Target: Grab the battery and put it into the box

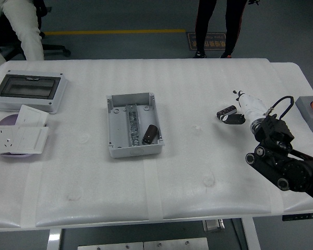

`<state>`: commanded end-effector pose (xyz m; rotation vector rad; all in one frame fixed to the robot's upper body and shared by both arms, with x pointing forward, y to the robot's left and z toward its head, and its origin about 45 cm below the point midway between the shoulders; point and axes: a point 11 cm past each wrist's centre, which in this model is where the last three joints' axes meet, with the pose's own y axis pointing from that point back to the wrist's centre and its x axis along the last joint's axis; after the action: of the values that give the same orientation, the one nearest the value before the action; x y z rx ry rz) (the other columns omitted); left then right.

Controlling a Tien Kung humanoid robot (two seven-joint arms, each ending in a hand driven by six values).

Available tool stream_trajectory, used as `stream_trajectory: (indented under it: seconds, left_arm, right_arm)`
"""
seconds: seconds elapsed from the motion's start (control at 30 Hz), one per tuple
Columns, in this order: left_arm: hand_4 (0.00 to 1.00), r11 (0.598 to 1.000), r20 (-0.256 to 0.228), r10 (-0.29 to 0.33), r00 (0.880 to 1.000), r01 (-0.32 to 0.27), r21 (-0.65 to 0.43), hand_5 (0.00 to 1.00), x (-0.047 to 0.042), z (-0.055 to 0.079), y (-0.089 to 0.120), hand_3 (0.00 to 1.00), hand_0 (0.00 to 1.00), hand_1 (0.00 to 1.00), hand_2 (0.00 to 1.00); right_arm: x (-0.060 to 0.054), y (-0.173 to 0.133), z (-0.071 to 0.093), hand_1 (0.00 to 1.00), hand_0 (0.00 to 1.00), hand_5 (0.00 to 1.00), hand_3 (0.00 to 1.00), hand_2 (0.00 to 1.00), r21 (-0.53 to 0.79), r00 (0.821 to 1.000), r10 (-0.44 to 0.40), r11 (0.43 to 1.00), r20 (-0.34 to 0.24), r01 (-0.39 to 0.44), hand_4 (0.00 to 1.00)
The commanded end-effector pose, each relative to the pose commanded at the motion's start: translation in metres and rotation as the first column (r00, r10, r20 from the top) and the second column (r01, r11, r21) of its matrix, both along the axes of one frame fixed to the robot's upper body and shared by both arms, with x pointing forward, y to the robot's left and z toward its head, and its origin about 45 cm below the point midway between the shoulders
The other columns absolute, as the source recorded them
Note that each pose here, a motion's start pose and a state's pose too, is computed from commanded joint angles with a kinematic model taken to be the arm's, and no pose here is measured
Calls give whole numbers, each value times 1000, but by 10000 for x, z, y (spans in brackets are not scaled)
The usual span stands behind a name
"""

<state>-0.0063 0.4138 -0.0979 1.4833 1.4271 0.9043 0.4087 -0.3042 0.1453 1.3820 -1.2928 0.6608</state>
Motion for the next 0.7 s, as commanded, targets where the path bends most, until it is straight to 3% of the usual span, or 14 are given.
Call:
stream_trajectory:
  seconds: [0.27,0.7]
  left_arm:
    - [2,1000,9,-2,1000,2,1,2,16,-8,-9,368,364,555,419]
    - [2,1000,19,-5,1000,4,2,2,34,-17,-23,366,362,555,416]
  right_arm:
    - [26,102,-34,780,921,474,959,843,0,1000,10,1000,8,-10,941]
    - [39,-29,-105,731,881,441,916,775,-18,1000,-22,1000,0,22,892]
